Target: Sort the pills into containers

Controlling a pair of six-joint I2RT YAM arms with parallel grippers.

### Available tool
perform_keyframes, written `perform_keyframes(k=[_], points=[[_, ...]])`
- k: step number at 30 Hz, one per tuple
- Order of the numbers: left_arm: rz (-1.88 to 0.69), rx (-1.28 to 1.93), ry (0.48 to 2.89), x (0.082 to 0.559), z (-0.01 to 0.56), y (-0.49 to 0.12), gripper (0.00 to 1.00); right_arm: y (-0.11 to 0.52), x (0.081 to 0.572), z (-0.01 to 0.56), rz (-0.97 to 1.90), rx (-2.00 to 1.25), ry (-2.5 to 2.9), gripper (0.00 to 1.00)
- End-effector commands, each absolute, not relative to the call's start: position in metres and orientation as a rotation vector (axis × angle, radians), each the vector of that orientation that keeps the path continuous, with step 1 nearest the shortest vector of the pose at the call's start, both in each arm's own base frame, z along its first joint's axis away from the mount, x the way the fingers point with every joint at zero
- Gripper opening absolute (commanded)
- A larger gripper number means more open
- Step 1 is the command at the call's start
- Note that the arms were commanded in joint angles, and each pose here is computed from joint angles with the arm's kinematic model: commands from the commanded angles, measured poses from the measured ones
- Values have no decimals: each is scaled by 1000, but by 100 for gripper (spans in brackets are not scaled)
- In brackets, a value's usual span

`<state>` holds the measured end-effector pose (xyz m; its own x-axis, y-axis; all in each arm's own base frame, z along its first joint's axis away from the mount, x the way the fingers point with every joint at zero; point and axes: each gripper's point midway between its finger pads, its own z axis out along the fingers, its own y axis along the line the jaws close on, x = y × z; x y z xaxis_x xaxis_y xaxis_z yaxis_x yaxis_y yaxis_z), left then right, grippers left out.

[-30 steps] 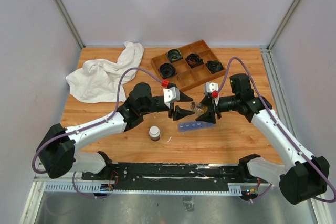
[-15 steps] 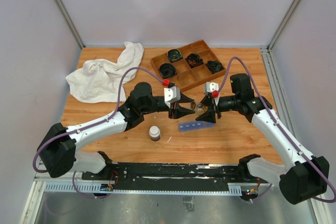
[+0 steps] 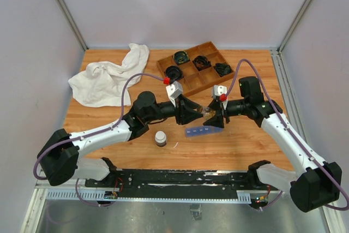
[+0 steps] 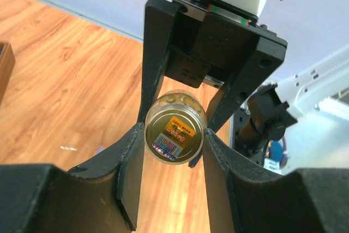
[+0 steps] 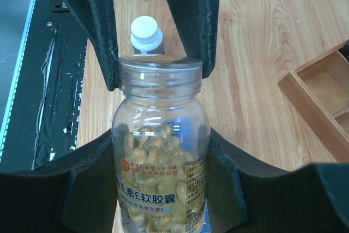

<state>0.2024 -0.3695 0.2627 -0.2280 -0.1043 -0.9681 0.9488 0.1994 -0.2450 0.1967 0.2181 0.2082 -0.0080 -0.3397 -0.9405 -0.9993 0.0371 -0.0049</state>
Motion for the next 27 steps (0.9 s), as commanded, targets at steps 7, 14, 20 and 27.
perform_keyframes(k=[7, 14, 20, 27], points=[[-1293, 219, 1624, 225, 284, -357, 0, 222, 195, 220, 1012, -1444, 1423, 1], [-1393, 110, 1646, 222, 296, -357, 1, 222, 196, 219, 1008, -1442, 1429, 1], [-1420, 101, 1656, 220, 298, -361, 8, 222, 196, 218, 1008, -1442, 1431, 1], [-1418, 139, 1669, 219, 294, -366, 51, 221, 196, 219, 1007, -1442, 1427, 1]])
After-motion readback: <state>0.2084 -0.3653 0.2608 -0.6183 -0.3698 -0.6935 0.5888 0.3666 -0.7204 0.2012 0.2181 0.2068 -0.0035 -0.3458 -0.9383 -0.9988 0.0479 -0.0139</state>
